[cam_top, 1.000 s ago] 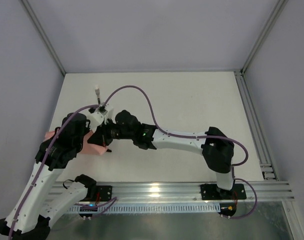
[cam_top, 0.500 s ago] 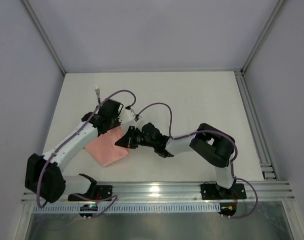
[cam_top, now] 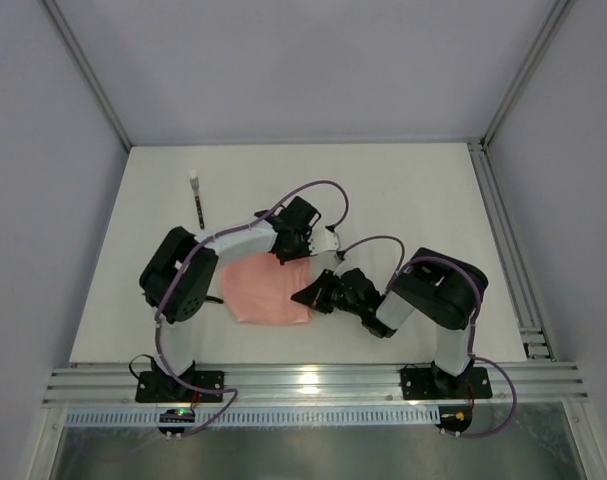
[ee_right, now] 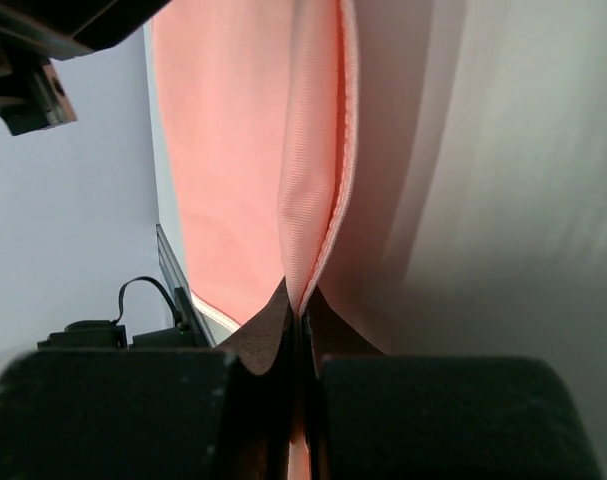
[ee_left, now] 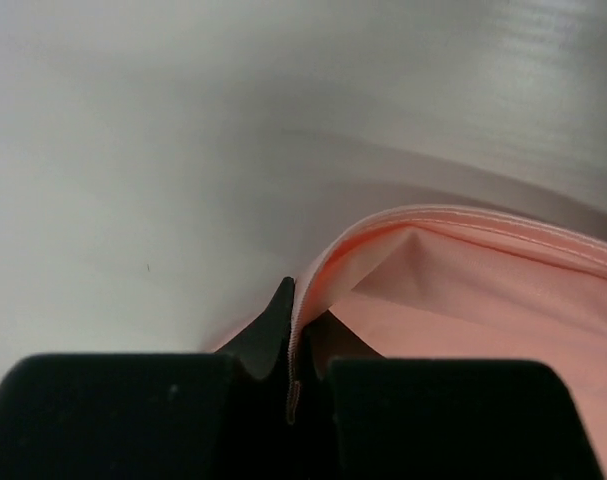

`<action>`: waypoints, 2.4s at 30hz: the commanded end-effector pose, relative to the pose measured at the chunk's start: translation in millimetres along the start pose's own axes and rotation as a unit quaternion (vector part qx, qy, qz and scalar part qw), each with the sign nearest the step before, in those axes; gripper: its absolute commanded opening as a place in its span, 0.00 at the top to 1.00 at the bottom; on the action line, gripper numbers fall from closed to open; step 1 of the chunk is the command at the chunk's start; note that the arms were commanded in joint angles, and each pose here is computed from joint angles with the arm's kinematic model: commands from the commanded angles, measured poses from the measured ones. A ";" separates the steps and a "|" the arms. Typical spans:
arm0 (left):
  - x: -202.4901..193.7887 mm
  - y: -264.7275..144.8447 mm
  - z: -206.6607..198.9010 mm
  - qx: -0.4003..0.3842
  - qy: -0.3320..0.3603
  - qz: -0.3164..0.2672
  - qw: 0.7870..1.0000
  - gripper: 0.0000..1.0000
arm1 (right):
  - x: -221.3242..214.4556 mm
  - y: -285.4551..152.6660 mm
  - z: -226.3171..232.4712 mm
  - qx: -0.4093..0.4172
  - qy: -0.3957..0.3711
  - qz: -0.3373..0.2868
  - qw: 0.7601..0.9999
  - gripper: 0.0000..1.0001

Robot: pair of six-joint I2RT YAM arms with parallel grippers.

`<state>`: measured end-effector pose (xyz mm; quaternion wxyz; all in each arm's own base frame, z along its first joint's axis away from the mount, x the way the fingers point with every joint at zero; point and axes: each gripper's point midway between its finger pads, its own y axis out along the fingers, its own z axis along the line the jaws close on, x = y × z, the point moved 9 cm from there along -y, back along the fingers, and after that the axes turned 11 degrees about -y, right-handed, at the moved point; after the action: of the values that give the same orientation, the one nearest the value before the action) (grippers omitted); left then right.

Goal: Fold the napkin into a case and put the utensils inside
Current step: Turn over the upper triangle folded napkin at the center of the board.

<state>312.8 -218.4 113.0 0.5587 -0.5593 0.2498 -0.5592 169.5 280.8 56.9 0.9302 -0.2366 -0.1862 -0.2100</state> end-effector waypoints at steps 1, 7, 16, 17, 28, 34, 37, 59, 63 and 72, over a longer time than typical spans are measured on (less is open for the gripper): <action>47.2 1.2 26.1 0.058 -0.006 -0.081 0.995 0.99 | -5.9 -18.4 8.8 0.040 0.003 0.000 0.999 0.96; 70.9 -2.7 27.3 0.037 -0.040 -0.085 0.995 0.47 | -1.7 -30.8 -1.6 0.036 0.040 -0.019 0.998 0.96; 61.4 -103.8 7.7 -0.018 -0.081 -0.143 0.986 0.35 | 8.4 -26.9 11.4 0.062 0.077 -0.024 0.995 0.96; 55.7 -110.8 -0.5 -0.041 -0.082 -0.149 0.985 0.34 | 10.2 -27.0 13.9 0.067 0.081 -0.028 0.994 0.96; -50.5 -121.0 -90.7 -0.005 0.028 -0.126 0.992 0.01 | 43.7 -20.8 45.7 0.045 0.068 -0.058 0.995 0.96; -66.3 -114.1 -119.2 0.051 0.053 -0.173 0.982 0.01 | 60.3 -13.9 57.1 0.008 0.055 -0.072 0.996 0.96; -66.8 -107.0 -119.3 0.085 0.031 -0.203 0.975 0.01 | 60.0 -9.2 55.6 0.000 0.070 -0.066 0.995 0.96; -75.3 -55.7 -114.9 0.182 0.033 -0.218 0.958 0.01 | 71.5 -10.3 70.4 0.003 0.066 -0.079 0.995 0.96; -79.3 -47.4 -109.8 0.207 0.028 -0.213 0.955 0.03 | 70.7 -12.4 70.7 0.003 0.069 -0.077 0.995 0.96; -97.5 -58.7 -92.3 0.220 -0.020 -0.215 0.951 0.36 | 65.9 -21.7 61.7 -0.005 0.068 -0.069 0.995 0.96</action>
<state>181.3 -149.9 93.9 0.5515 -0.4665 0.0339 -0.6907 198.8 279.5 130.0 0.9221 -0.2367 -0.1213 -0.2812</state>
